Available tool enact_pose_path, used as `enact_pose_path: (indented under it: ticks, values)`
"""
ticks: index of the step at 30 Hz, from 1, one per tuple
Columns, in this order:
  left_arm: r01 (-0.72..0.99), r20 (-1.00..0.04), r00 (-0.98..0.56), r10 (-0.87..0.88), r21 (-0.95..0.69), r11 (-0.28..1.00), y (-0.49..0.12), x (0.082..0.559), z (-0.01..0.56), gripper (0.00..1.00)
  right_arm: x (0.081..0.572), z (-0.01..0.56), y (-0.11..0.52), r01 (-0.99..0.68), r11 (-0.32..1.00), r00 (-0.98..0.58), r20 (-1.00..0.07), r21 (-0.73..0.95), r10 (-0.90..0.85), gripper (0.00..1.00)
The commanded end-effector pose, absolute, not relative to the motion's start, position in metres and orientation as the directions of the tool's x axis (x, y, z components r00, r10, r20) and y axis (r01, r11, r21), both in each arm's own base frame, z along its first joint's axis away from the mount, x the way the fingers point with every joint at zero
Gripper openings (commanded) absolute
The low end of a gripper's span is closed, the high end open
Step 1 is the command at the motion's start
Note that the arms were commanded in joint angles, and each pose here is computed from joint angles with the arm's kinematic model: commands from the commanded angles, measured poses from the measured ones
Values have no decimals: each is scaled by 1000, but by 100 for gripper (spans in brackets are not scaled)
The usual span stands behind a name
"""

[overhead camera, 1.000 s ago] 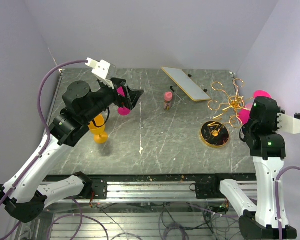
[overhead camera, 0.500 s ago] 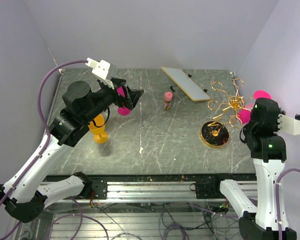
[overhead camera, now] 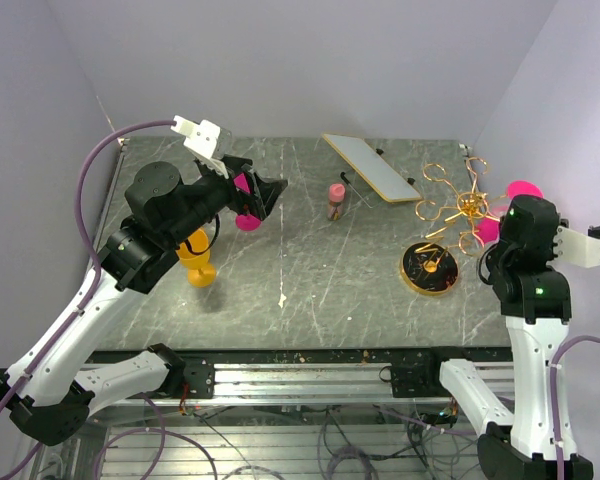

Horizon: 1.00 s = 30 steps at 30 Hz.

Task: Take the wine glass off the wine glass rack

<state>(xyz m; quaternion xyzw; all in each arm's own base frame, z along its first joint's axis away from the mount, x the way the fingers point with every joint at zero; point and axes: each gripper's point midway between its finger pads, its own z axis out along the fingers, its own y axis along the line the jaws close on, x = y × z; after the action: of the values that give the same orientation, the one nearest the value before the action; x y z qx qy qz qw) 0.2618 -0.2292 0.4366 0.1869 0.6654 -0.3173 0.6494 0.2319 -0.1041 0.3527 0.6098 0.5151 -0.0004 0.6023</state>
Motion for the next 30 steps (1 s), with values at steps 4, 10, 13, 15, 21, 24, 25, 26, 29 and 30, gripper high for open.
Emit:
enact_pose_path:
  ticks: [4, 10, 13, 15, 21, 24, 25, 26, 29, 30]
  values:
    - [670, -981, -50, -188, -172, 722, -231, 261, 447, 99, 235, 359, -101, 580, 249, 497, -579, 776, 647, 0]
    - [671, -981, -49, -189, -173, 721, -231, 260, 448, 99, 234, 360, -98, 569, 263, 485, -576, 779, 658, 0]
    - [673, -981, -51, -188, -173, 720, -231, 260, 447, 99, 235, 356, -96, 567, 264, 475, -572, 780, 669, 0]
    - [670, -981, -51, -187, -172, 722, -231, 261, 447, 99, 235, 355, -94, 564, 269, 468, -570, 781, 675, 0]
    - [668, -982, -56, -183, -173, 724, -231, 262, 445, 99, 234, 355, -88, 556, 301, 434, -579, 775, 690, 0]
    - [668, -981, -55, -185, -173, 723, -232, 262, 445, 99, 231, 354, -87, 550, 304, 430, -576, 778, 695, 0]
    - [671, -981, -55, -185, -173, 721, -232, 262, 446, 99, 230, 354, -86, 547, 306, 427, -574, 780, 699, 0]
    - [670, -981, -56, -186, -175, 721, -232, 262, 446, 99, 230, 355, -85, 543, 309, 425, -572, 781, 701, 0]
    - [672, -981, -59, -185, -176, 719, -233, 262, 445, 99, 224, 355, -84, 545, 310, 417, -572, 779, 706, 0]
    - [672, -981, -59, -186, -176, 719, -233, 262, 445, 99, 221, 356, -84, 548, 311, 416, -575, 777, 704, 0]
